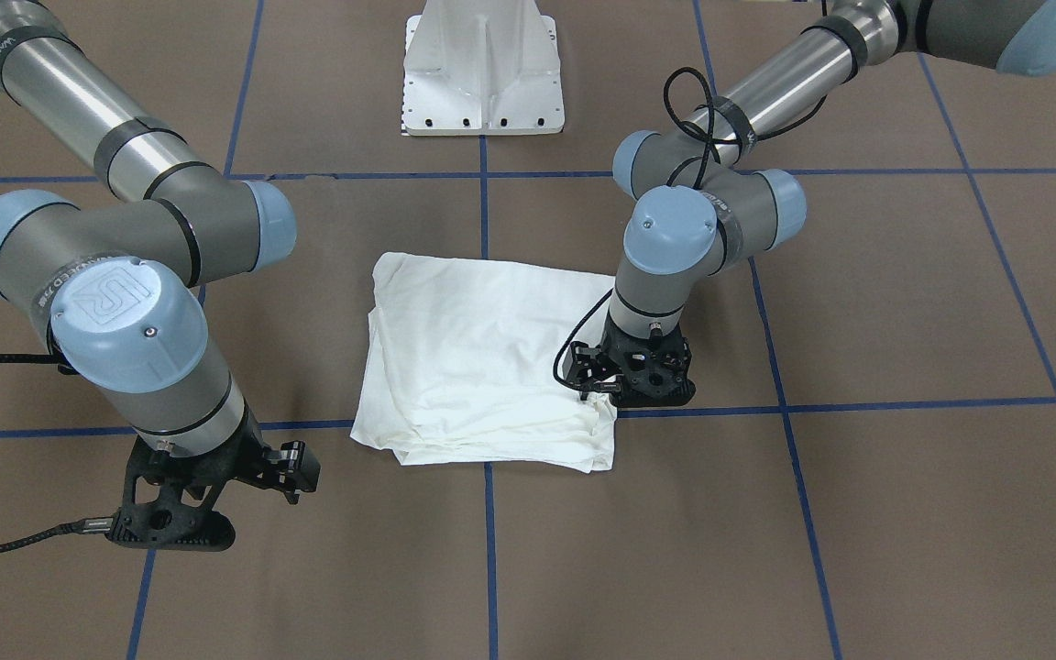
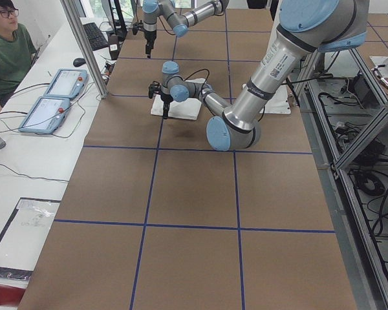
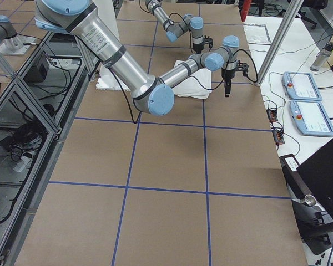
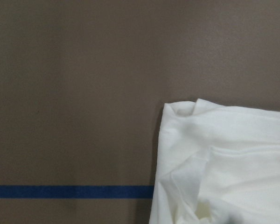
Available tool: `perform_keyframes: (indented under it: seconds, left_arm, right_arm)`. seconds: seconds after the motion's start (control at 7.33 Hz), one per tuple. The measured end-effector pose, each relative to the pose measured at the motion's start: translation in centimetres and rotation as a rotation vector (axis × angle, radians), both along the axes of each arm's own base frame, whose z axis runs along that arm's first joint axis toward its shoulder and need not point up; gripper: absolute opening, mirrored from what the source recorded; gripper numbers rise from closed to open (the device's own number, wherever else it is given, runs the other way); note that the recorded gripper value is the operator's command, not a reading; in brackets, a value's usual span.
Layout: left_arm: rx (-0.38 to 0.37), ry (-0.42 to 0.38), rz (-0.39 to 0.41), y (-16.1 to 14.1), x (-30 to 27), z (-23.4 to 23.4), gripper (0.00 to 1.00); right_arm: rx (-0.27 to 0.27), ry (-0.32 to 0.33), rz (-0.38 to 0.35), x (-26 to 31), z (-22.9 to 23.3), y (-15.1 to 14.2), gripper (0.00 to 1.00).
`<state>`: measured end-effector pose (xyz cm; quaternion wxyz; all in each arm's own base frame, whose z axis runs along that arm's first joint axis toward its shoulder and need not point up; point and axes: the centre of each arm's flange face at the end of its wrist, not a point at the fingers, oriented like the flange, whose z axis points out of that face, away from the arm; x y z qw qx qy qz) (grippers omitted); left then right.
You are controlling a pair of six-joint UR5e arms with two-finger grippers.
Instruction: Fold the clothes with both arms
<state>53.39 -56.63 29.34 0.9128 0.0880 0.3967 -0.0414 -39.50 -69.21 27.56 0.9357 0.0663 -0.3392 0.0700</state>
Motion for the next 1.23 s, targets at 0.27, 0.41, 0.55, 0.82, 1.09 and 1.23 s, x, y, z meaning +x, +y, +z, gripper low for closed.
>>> perform_keyframes:
  seconds: [0.27,0.41,0.55,0.82,1.09,1.23]
  left_arm:
    - [0.0,-0.001,-0.003,-0.5,0.2,-0.3,1.0]
    - [-0.007,-0.006,-0.013,-1.3,0.2,-0.1,1.0]
    - [-0.016,-0.014,-0.028,-2.5,0.2,0.1,1.0]
    - [-0.007,-0.008,-0.068,-6.3,-1.2,-0.5,1.0]
    - [0.045,-0.019,-0.06,-9.9,-5.4,-1.1,1.0]
    - [0.068,-0.026,-0.019,-11.3,-8.6,-1.2,1.0]
  right_arm:
    - [0.0,0.0,0.0,0.0,0.1,0.0,1.0]
    - [0.0,0.0,0.0,0.0,0.2,0.0,1.0]
    - [-0.001,0.001,0.0,0.0,0.3,0.0,1.0]
    - [0.001,-0.004,-0.008,0.1,1.0,0.2,1.0]
    - [0.027,-0.018,-0.078,2.0,3.0,0.1,1.0]
    - [0.052,-0.02,-0.133,5.3,5.3,0.1,1.0]
